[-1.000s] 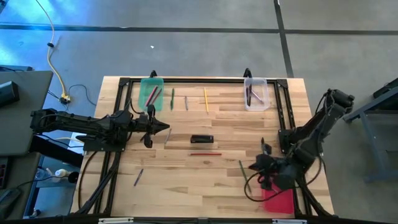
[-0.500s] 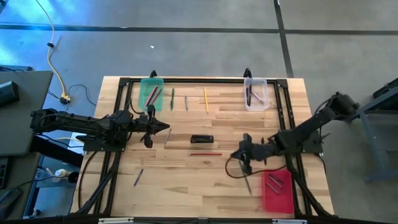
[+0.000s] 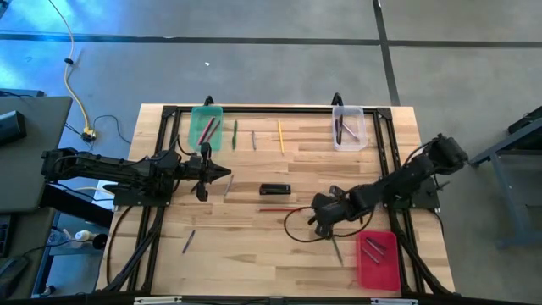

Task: Sort crayons/erasers/pens/pencils in bins
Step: Put the green pencil into the green bin

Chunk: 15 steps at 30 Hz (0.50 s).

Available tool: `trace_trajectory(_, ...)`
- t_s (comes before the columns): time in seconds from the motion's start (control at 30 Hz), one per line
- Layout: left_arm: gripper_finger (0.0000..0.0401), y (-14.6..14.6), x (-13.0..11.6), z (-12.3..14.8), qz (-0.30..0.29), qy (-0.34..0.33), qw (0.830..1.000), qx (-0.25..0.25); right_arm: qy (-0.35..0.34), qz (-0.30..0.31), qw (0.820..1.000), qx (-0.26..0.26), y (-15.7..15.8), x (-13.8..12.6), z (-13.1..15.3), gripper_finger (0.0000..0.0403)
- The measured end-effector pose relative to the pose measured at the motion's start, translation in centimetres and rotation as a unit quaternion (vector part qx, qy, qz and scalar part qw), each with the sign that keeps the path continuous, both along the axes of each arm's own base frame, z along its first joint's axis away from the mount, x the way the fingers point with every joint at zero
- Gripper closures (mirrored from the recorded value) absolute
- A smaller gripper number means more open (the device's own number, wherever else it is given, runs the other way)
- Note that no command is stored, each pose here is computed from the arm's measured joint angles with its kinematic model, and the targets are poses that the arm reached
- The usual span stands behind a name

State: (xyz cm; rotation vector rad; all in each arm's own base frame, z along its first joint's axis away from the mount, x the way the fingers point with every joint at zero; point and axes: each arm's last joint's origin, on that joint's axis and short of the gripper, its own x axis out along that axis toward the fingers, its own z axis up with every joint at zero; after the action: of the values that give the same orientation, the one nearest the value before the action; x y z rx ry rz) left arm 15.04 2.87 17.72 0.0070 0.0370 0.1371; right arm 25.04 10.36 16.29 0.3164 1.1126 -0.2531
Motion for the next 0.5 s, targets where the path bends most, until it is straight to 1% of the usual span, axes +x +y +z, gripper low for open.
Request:
trace_trajectory(0.13,0.0398,0.0,0.0,0.0,0.0,0.002,1.0,-0.001,0.064,-0.054,0.996,0.025,0.4,0.5,0.7,0.0239)
trace_trajectory(0.23,0.0398,0.0,0.0,-0.1,0.0,0.006,1.0,-0.001,0.091,-0.092,0.991,0.045,0.5,0.4,0.7,0.0236)
trace_trajectory(0.4,0.0398,0.0,0.0,-0.2,0.0,0.009,1.0,-0.002,0.116,-0.175,0.976,0.059,0.2,-0.7,-0.9,0.0252)
trace_trajectory(0.5,0.0398,0.0,0.0,-0.2,0.0,0.009,1.0,-0.002,0.121,-0.201,0.97,0.068,0.3,-1.4,-1.8,0.0267)
